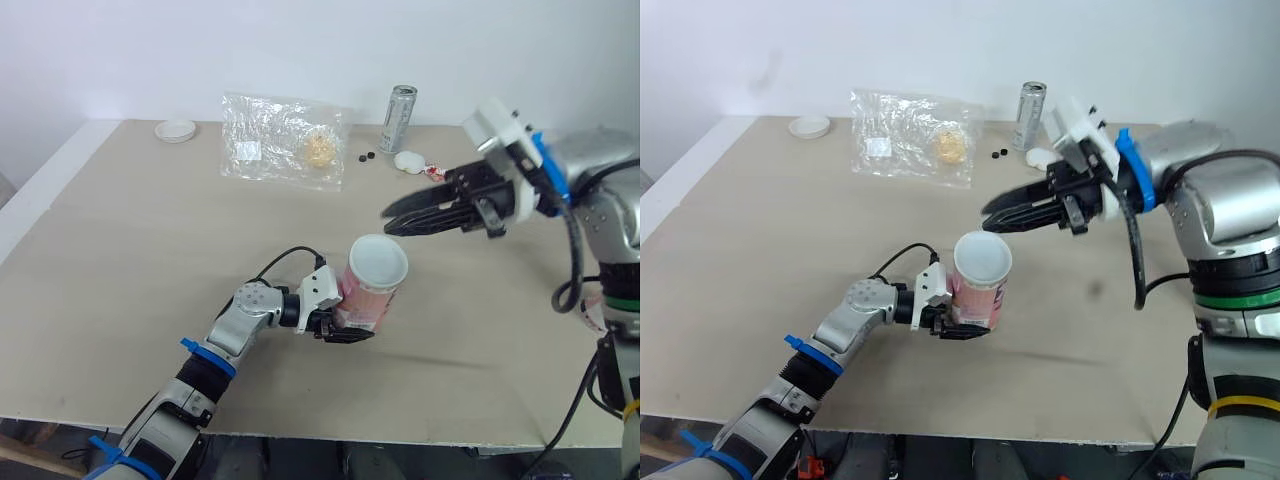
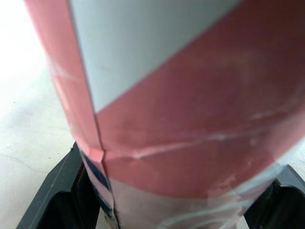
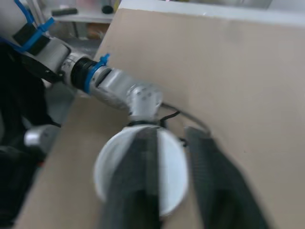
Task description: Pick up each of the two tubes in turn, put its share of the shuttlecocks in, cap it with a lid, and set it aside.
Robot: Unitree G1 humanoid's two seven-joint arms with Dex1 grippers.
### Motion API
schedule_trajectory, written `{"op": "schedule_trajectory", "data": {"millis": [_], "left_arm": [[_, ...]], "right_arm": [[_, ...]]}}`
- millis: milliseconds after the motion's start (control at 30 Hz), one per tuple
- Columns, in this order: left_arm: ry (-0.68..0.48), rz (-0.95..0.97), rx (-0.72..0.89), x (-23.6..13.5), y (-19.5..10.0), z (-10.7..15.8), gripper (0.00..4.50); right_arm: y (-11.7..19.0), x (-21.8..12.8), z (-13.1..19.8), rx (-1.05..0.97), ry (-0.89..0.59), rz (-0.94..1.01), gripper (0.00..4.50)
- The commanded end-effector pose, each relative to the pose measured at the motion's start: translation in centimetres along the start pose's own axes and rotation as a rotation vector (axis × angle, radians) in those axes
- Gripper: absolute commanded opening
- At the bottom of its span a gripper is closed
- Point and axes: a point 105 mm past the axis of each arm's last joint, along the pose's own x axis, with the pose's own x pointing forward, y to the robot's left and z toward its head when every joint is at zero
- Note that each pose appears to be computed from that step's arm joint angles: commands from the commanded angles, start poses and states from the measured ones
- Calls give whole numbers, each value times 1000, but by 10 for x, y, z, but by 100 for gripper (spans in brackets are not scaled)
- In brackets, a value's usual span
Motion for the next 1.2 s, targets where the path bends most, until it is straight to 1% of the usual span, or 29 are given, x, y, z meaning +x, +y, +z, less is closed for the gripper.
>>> {"op": "schedule_trajectory", "data": {"millis": [33, 367, 800, 1067, 1200], "left_arm": [[85, 50, -63, -8, 6, -23, 335], [83, 57, -65, -9, 5, -23, 335], [84, 67, -68, -9, 5, -25, 335], [86, 62, -68, -8, 4, -26, 335], [88, 64, -71, -9, 4, -26, 335]], "right_arm": [[2, 3, 9, -59, -11, -19, 4], [-4, 14, -7, -68, 50, -6, 4], [-6, 16, -25, -67, 125, 25, 4], [-2, 18, -32, -82, 170, 55, 4], [0, 19, -30, -113, 175, 64, 4]]}}
